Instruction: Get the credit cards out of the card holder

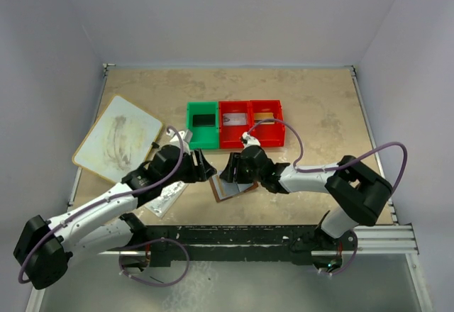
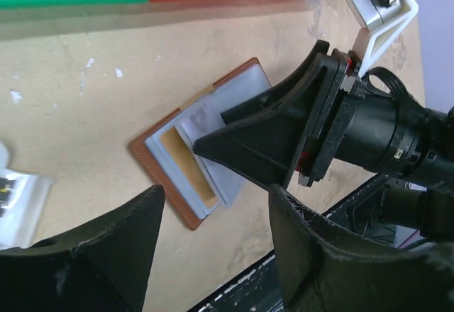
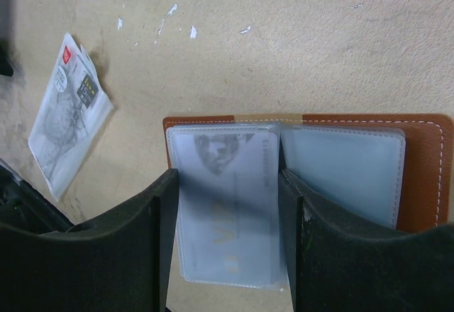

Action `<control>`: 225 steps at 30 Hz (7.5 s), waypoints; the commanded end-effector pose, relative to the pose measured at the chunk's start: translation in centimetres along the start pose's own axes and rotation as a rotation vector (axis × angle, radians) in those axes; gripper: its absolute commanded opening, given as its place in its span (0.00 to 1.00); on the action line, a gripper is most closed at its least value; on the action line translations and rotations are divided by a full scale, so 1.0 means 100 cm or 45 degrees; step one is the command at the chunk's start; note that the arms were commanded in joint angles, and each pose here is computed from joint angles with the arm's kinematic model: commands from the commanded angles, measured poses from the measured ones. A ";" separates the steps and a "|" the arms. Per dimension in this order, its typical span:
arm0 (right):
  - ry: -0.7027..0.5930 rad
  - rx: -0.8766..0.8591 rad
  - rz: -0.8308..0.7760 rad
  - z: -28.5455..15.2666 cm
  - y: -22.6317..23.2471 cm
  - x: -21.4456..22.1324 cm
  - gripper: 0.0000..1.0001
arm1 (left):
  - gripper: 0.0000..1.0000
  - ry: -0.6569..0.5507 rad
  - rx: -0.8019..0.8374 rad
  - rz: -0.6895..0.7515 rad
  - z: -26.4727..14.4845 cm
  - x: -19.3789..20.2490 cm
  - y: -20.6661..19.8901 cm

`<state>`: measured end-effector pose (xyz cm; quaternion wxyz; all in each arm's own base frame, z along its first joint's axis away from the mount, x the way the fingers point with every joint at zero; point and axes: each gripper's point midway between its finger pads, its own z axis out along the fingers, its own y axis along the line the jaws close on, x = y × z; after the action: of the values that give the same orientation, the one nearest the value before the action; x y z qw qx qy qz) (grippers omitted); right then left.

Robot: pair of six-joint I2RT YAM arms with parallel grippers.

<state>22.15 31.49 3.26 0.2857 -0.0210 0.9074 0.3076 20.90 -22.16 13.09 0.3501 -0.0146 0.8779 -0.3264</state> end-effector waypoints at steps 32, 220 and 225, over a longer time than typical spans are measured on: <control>0.092 0.368 -0.405 0.012 -0.025 0.013 0.69 | 0.00 -0.423 -0.347 -0.295 -0.007 0.008 0.052; -0.020 -0.403 -0.093 -0.043 0.022 -0.039 0.40 | 0.37 -0.184 -0.419 0.042 0.041 0.003 0.017; 0.055 -0.317 -0.023 -0.025 0.000 -0.017 0.39 | 0.37 -0.145 -0.325 0.041 0.050 0.008 0.003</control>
<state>21.84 29.21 6.15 0.2617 -0.0743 0.8708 0.4096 23.02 -23.05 8.55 0.3958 -0.0663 0.9026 -0.1557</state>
